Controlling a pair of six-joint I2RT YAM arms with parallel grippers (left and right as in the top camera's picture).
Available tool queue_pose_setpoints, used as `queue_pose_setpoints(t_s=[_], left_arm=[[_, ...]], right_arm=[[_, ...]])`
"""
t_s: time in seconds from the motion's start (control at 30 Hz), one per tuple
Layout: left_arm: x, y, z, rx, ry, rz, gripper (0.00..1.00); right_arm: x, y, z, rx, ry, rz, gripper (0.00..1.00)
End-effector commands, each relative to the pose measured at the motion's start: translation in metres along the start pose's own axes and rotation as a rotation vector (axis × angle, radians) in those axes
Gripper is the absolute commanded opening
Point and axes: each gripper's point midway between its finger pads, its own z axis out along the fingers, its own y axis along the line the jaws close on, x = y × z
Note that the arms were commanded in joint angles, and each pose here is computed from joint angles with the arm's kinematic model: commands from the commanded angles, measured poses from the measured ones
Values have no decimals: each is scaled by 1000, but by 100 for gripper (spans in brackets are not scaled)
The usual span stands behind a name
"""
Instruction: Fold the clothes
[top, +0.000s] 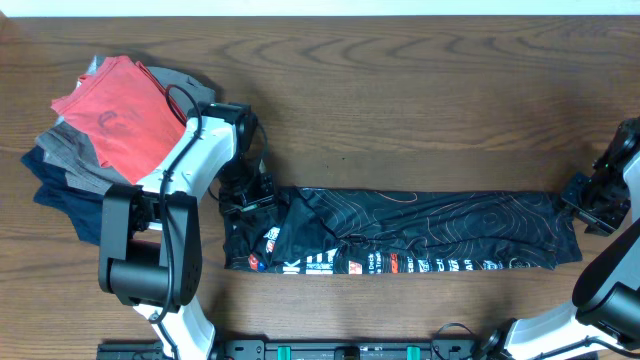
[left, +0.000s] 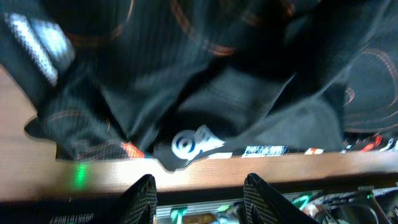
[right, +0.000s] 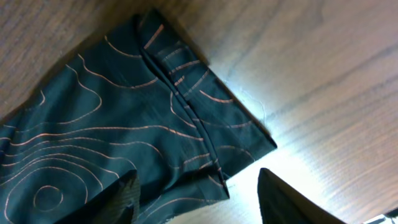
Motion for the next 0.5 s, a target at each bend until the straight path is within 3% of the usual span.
queue_pose_setpoints(t_s=[0.0, 0.33, 0.47], left_arm=[[-2, -2, 0, 13, -9, 16, 48], [-4, -2, 0, 16, -16, 18, 48], [-5, -3, 0, 17, -20, 19, 48]], right_arm=[[6, -7, 11, -12, 20, -51, 63], [5, 4, 55, -99, -59, -104, 75], [12, 23, 58, -204, -55, -166, 74]])
